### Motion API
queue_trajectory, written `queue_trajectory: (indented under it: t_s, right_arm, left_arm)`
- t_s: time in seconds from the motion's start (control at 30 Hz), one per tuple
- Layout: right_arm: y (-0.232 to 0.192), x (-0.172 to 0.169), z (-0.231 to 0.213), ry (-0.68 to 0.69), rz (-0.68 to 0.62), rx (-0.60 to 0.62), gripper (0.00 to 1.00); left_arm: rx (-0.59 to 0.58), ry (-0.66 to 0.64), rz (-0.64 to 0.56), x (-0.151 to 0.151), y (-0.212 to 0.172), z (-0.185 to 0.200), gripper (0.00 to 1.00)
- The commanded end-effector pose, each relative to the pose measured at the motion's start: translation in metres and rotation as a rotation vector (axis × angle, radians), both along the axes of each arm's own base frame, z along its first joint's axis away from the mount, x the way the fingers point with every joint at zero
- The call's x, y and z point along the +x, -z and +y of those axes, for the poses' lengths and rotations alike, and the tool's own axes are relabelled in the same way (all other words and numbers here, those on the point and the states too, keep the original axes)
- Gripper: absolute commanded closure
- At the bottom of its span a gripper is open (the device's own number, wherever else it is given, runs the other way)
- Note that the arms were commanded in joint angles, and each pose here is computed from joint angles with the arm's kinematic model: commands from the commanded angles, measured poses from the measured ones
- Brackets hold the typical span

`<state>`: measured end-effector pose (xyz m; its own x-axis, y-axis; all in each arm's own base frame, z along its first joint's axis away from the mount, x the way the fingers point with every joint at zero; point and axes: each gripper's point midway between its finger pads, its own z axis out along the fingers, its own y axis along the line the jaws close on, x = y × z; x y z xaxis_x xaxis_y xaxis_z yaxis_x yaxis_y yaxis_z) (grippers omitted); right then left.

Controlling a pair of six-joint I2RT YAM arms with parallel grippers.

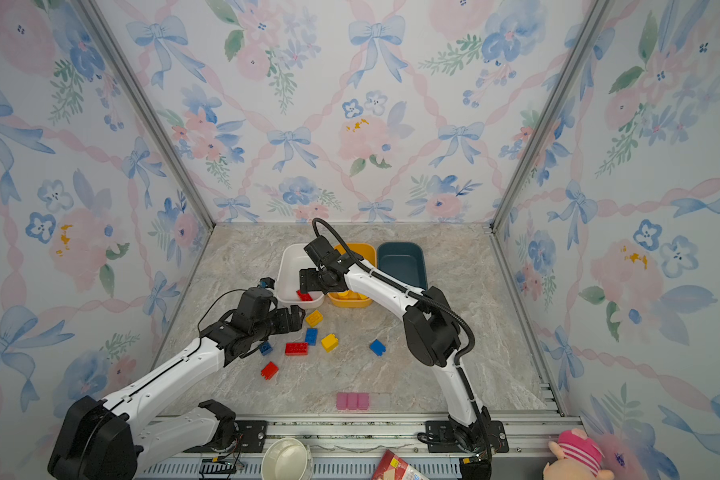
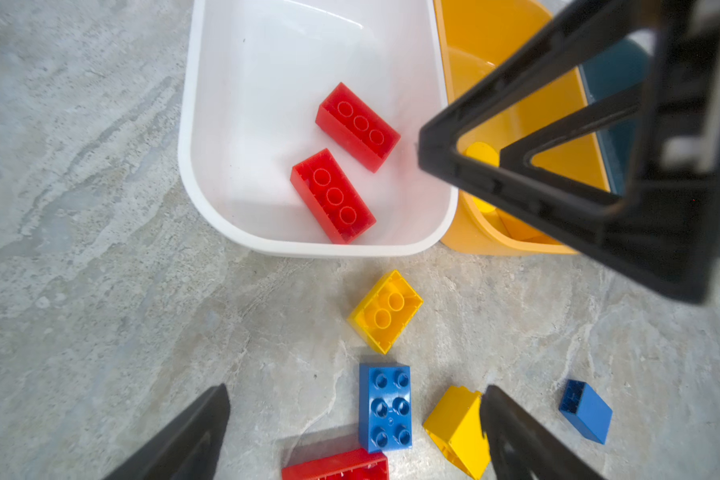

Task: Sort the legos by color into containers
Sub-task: 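Lower the left gripper toward a red brick while the right gripper withdraws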

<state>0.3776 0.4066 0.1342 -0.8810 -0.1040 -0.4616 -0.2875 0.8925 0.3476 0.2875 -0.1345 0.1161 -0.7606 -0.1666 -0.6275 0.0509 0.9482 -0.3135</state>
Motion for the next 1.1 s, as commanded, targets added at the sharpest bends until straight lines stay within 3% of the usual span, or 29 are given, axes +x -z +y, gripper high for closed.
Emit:
queue_trajectory:
  t_s: [0.0,0.57,1.07]
  right_arm:
    - [-0.014,-0.014,-0.011,0.004,-0.025,0.005,0.09]
    - [-0.001,-0.086,-0.065,0.031,0.030,-0.064,0.04]
    - [-0.002,-0.097,-0.093,0.070,0.025,-0.093,0.02]
  left_arm:
    - [0.041,-0.006,0.060,-0.014,0.014,0.003,0.04]
    - [0.137,0.017,0.193,-0.056,0.056,-0.001,0.02]
    - [0.259,0.063,0.270,-0.060,0.084,-0.006,0.03]
